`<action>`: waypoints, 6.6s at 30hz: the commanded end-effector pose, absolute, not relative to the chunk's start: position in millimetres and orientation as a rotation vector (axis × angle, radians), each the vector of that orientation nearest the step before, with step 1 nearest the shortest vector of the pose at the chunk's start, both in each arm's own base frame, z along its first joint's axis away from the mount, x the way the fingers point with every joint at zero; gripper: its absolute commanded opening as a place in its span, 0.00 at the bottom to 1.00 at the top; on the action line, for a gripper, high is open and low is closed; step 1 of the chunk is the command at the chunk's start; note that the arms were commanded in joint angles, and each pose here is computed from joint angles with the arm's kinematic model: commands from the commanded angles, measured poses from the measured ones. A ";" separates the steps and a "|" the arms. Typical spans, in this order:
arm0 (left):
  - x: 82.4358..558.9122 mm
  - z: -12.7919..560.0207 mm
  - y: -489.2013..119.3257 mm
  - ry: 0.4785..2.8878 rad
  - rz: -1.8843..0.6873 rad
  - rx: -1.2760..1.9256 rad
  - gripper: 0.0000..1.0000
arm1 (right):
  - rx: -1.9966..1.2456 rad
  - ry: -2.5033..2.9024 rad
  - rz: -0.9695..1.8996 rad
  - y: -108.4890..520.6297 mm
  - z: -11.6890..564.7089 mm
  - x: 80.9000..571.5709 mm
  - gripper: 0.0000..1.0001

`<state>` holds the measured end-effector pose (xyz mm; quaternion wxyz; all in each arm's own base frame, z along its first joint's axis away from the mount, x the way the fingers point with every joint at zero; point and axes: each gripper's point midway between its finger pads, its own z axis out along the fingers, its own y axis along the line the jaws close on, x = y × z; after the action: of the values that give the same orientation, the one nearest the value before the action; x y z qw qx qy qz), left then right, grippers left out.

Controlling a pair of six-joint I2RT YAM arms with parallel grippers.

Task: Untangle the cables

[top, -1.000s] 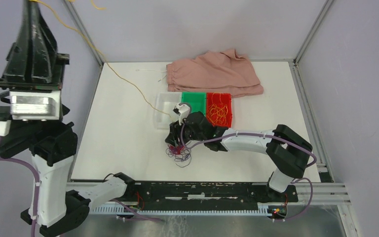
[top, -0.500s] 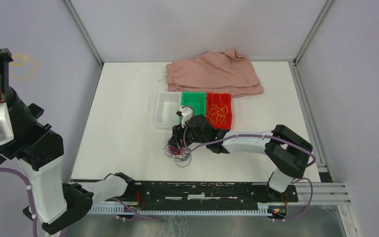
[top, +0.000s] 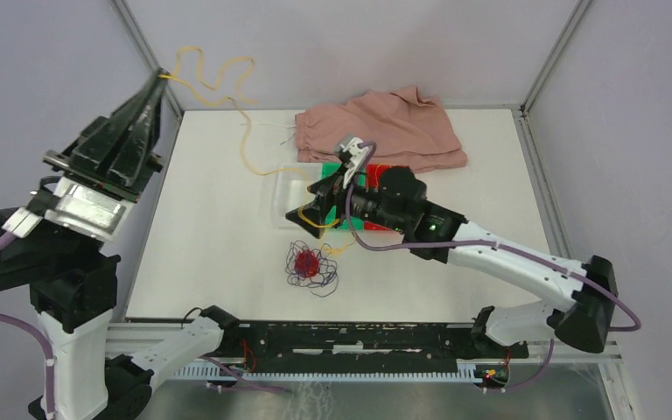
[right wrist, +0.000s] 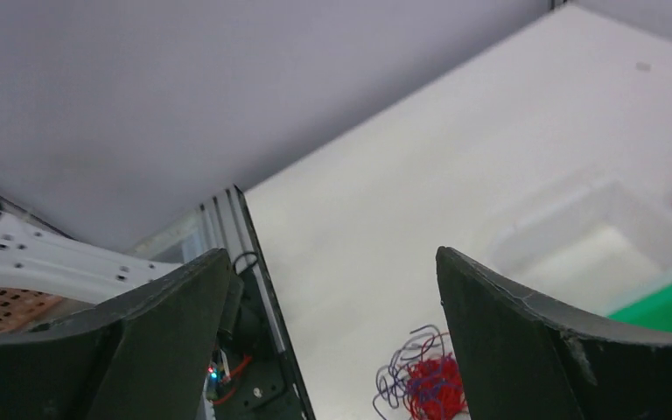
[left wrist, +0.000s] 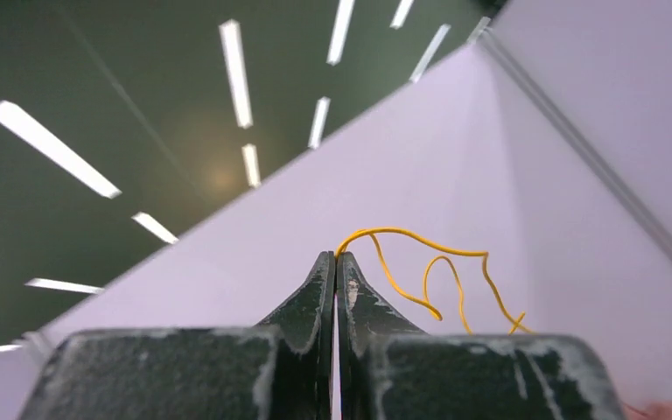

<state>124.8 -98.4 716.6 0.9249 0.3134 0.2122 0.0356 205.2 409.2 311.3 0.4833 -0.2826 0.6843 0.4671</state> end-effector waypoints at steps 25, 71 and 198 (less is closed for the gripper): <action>151.1 615.0 -159.1 0.740 -0.300 0.897 0.03 | -0.579 1.797 0.627 326.8 328.1 241.2 0.92; 154.7 520.3 -174.0 0.903 -0.384 1.050 0.03 | -0.905 1.282 1.472 386.3 409.1 168.1 0.89; 154.0 384.0 -154.9 1.259 -0.328 1.283 0.96 | -0.179 2.279 0.339 222.9 212.8 413.4 0.61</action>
<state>150.0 -155.4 371.3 0.5888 0.5553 0.5655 -0.1586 413.5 220.7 142.8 0.3589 -0.0790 0.9237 0.1080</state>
